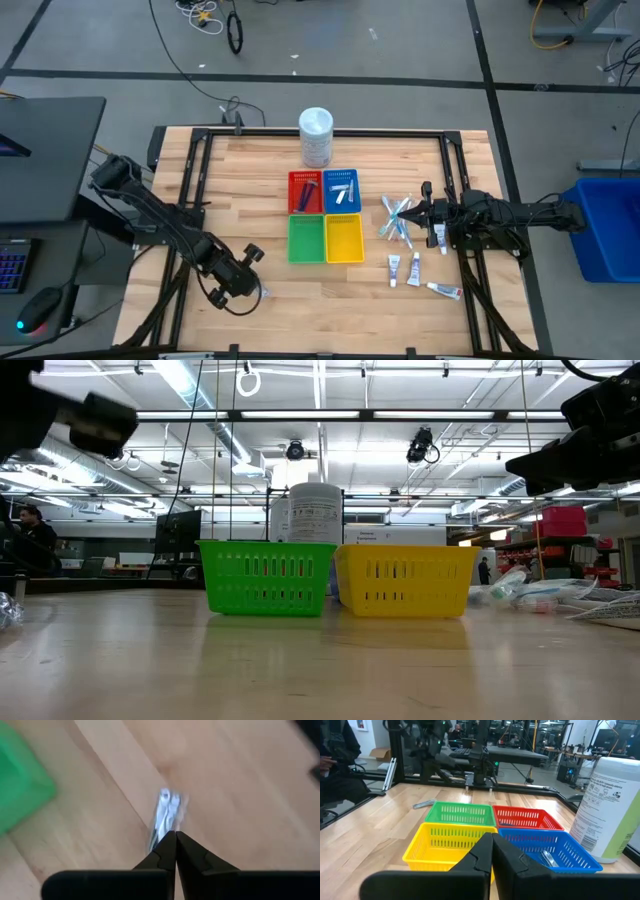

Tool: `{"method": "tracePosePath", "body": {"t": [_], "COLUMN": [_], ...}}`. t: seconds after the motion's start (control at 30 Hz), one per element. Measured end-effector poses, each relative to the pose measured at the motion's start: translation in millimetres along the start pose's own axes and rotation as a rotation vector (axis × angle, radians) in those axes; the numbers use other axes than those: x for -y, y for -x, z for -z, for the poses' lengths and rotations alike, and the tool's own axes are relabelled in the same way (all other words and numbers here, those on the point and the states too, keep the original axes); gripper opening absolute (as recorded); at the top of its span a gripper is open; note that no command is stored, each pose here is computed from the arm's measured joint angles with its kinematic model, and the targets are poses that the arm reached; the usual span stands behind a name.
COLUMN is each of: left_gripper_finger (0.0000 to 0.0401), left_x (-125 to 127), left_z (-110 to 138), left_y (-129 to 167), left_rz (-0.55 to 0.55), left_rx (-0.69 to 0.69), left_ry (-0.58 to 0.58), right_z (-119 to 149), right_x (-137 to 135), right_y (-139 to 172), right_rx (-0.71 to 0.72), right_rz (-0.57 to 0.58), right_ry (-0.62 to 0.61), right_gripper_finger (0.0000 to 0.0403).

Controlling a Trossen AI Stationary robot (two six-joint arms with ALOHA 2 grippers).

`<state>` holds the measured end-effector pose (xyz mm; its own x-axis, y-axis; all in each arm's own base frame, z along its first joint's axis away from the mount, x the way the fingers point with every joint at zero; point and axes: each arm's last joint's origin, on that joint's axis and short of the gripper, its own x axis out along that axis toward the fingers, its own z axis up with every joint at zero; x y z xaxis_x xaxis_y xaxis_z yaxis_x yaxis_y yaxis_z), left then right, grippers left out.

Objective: Pick & Place Travel size toiletries
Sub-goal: Put the silver nail cutter into the blue bin

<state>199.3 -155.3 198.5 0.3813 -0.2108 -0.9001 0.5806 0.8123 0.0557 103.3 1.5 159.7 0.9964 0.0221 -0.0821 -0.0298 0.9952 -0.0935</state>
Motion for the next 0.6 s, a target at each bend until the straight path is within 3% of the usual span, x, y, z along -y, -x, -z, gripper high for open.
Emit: {"method": "tracePosePath", "body": {"t": [0.3,0.6], "left_gripper_finger": [0.0014,0.0115], "left_x": [1.9,-3.2], "left_z": [7.1,6.7], "left_y": [-26.0,-26.3], "left_rz": [0.007,-0.012], "left_rx": [-0.099,-0.096], "left_ry": [-0.09,-0.072], "right_z": [0.0,0.0], "right_x": [0.0,0.0], "right_y": [0.0,0.0], "right_rx": [0.0,0.0], "right_rz": [0.0,0.0], "right_ry": [0.0,0.0], "right_gripper_finger": [0.0013,0.0013]}}
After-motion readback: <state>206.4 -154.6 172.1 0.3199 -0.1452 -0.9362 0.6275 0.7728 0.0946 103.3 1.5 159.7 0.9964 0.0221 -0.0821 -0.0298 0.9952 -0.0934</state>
